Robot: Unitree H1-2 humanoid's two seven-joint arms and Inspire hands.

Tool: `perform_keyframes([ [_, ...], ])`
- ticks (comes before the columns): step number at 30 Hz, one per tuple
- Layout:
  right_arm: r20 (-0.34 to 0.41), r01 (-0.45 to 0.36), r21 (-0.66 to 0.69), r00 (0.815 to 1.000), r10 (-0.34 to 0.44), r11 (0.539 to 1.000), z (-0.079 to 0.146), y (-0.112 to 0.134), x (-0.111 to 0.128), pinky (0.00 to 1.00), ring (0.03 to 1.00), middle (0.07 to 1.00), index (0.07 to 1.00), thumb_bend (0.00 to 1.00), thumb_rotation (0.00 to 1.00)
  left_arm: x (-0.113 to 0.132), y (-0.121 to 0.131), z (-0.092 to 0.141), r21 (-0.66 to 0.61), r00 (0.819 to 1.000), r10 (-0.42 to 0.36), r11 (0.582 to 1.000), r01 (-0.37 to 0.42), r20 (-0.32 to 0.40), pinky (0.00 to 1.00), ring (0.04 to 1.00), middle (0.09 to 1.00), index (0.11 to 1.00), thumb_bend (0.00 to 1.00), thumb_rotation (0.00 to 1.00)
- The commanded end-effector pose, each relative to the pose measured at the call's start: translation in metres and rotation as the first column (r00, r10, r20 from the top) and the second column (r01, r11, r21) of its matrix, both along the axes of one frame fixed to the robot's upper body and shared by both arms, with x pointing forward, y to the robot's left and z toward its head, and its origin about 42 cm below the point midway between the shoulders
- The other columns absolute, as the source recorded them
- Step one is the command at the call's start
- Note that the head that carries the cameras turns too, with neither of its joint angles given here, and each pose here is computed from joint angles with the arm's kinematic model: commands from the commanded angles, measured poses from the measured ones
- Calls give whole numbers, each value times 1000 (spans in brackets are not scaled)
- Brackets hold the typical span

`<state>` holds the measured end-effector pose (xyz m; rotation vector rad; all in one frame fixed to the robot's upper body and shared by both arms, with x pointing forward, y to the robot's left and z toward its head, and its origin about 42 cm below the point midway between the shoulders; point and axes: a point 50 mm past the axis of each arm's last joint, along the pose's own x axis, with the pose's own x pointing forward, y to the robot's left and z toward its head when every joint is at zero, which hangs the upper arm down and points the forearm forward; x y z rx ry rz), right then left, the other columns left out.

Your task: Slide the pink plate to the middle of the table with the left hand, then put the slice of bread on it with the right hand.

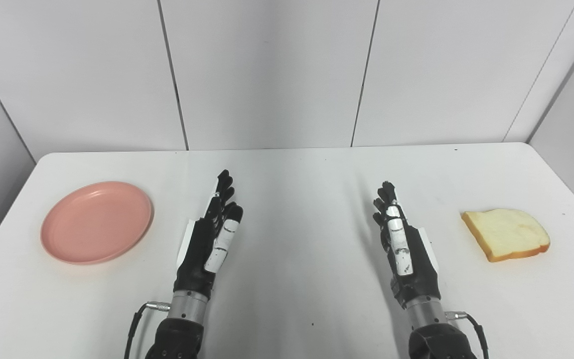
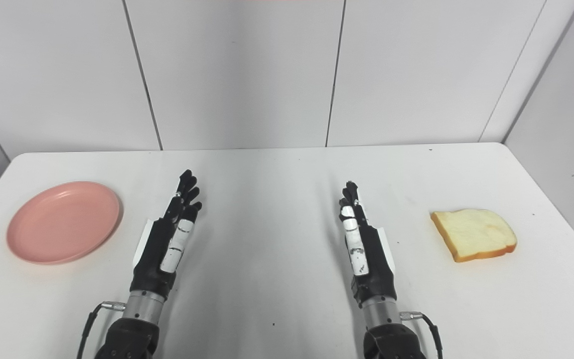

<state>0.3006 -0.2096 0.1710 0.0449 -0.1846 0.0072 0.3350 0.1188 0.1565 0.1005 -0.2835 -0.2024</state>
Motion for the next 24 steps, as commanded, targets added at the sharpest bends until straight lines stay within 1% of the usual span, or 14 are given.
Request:
perform_keyframes([
  [1, 94, -11, 6, 996, 10, 1000, 16, 3, 3, 1000, 1000, 1000, 1000, 599, 1000, 4, -7, 16, -28, 997, -12, 1000, 14, 74, 925, 976, 995, 990, 667, 963],
  [7, 97, -16, 10, 995, 15, 1000, 16, 2, 4, 1000, 1000, 1000, 1000, 551, 1000, 4, -8, 15, -36, 998, -11, 999, 13, 65, 923, 973, 991, 987, 670, 950],
  [11, 99, -18, 18, 995, 16, 1000, 16, 2, 4, 1000, 1000, 1000, 1000, 522, 1000, 4, -7, 16, -28, 998, -18, 999, 20, 61, 924, 974, 993, 991, 670, 960],
  [12, 100, -18, 19, 995, 16, 1000, 16, 2, 3, 1000, 1000, 1000, 1000, 506, 1000, 4, -7, 17, -28, 998, -21, 999, 23, 62, 926, 974, 995, 993, 657, 959],
  [20, 103, -13, 36, 995, 9, 999, 15, 1, 4, 1000, 1000, 1000, 1000, 471, 1000, 5, -7, 15, -24, 997, -25, 999, 27, 67, 940, 979, 998, 995, 647, 963],
  [24, 104, -4, 28, 995, 1, 1000, 16, -1, 4, 1000, 1000, 1000, 1000, 452, 1000, 6, -12, 12, -18, 997, -14, 1000, 15, 74, 917, 966, 988, 981, 663, 961],
])
